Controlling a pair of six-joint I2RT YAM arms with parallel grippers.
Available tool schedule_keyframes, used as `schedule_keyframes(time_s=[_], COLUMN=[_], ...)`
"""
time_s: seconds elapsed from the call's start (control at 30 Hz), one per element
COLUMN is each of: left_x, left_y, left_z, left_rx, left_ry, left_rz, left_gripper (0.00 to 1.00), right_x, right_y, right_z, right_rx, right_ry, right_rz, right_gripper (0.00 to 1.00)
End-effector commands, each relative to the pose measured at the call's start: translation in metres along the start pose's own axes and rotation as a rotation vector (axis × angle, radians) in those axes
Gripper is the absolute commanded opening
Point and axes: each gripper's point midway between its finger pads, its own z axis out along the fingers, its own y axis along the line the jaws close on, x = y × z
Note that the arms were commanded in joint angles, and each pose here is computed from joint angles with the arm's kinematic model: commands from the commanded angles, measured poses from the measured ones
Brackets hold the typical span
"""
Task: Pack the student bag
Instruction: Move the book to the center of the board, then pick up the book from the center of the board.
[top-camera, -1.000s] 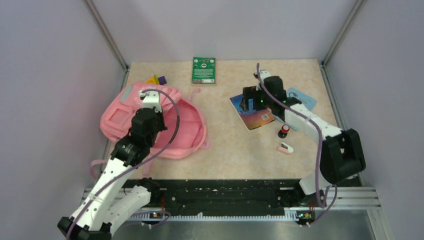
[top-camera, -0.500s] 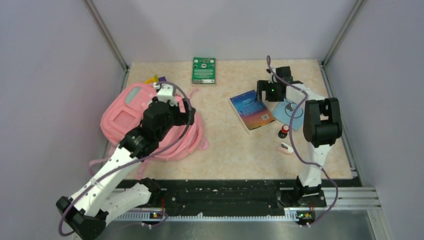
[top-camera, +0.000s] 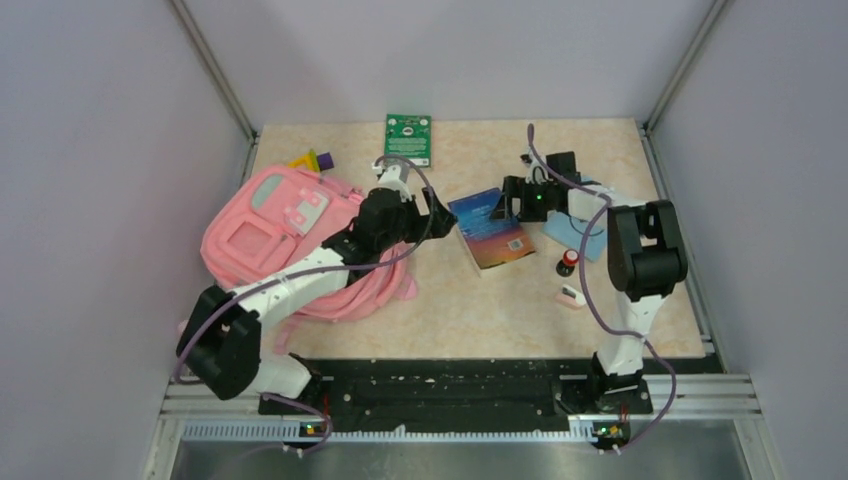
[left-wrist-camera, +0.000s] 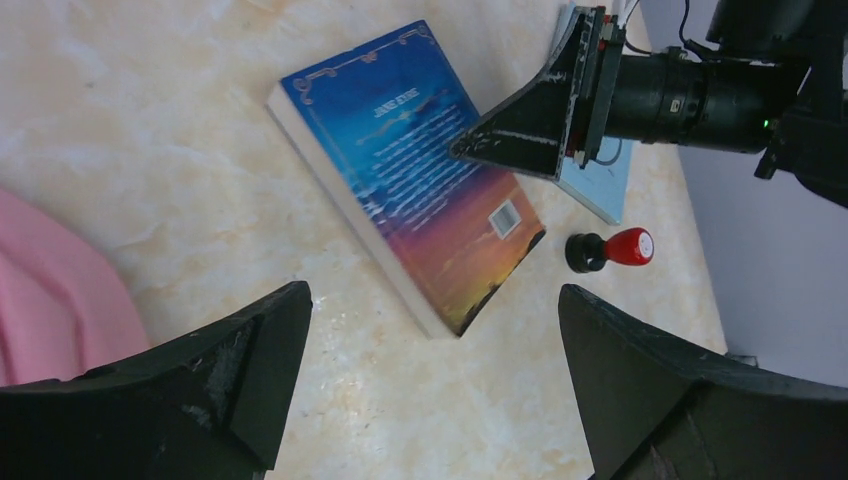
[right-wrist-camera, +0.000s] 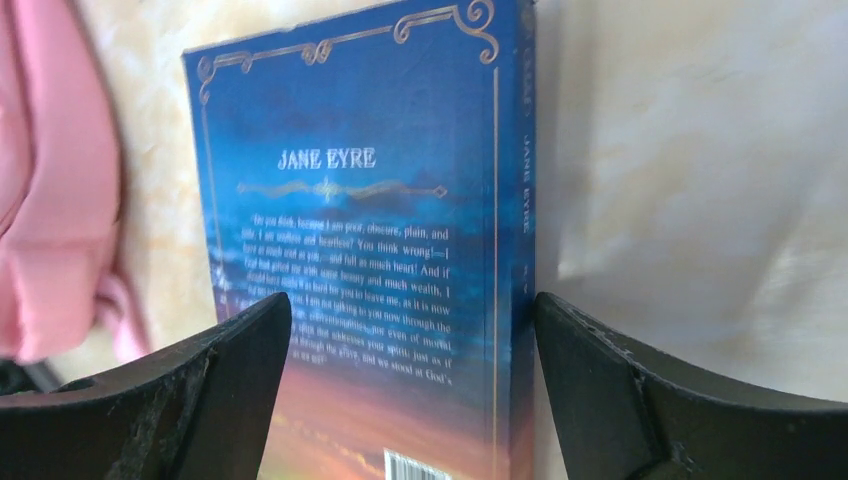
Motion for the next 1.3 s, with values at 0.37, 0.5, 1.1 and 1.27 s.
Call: schedule_keyframes(time_s=[0.37,0.5,1.1,1.27], left_x=[0.064,0.074,0.105,0.083], left_y=[0.054,0.08,0.037,0.023], left_z=[0.039,0.03,0.047,0.038], left_rx=[-0.101,-0.204,0.071,0.129], left_ry=[0.144,0.121,0.24,0.171], left_rz=[-0.215,-0.208,-0.348,-0.342], left_gripper=[0.98,0.98,0.8,0.79], right_x=[0.078,0.079,0.096,0.104], right_y=[0.091,0.089,0.092,0.091], right_z=[-0.004,-0.006,0.003,0.01], right_rx=[-0.175,-0.161,-0.181,-0.179], right_ry=[0.084,0.073,0.086,0.106], right_rz=[0.099,0.101,0.14,0.153], right_gripper=[0.87,0.87,0.85,0.83])
